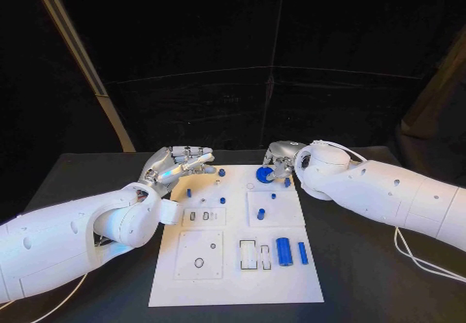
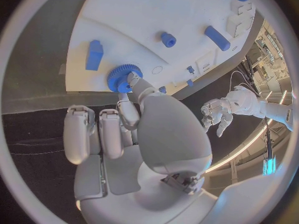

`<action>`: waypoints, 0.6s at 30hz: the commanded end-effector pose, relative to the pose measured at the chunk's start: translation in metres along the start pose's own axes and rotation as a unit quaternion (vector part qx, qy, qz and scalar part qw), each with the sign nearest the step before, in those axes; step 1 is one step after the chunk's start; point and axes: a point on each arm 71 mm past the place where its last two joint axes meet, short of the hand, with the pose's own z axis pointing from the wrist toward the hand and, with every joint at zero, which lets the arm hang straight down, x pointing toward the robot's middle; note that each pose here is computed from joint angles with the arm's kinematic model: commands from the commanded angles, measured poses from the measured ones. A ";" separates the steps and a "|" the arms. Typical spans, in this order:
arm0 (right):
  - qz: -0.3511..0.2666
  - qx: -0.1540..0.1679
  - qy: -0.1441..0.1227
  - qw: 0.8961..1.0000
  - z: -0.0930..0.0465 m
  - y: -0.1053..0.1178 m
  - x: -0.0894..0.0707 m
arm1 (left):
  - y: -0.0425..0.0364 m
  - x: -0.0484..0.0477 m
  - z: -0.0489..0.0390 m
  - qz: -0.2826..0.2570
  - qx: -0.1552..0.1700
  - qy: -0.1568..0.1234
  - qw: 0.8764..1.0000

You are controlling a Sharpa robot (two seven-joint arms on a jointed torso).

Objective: Assemble the parts on the task board

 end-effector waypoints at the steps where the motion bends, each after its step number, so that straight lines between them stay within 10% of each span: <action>1: -0.010 -0.003 -0.045 0.999 -0.003 0.005 -0.005 | -0.0012 0.0008 0.0001 -0.002 0.001 0.008 1.000; 10: 0.032 -0.032 -0.108 0.993 -0.017 0.034 -0.015 | -0.0016 -0.0011 -0.0013 -0.002 0.000 0.007 1.000; 18: 0.042 -0.059 -0.106 0.992 -0.012 0.068 -0.013 | -0.0024 -0.0058 -0.0023 0.003 0.001 -0.001 1.000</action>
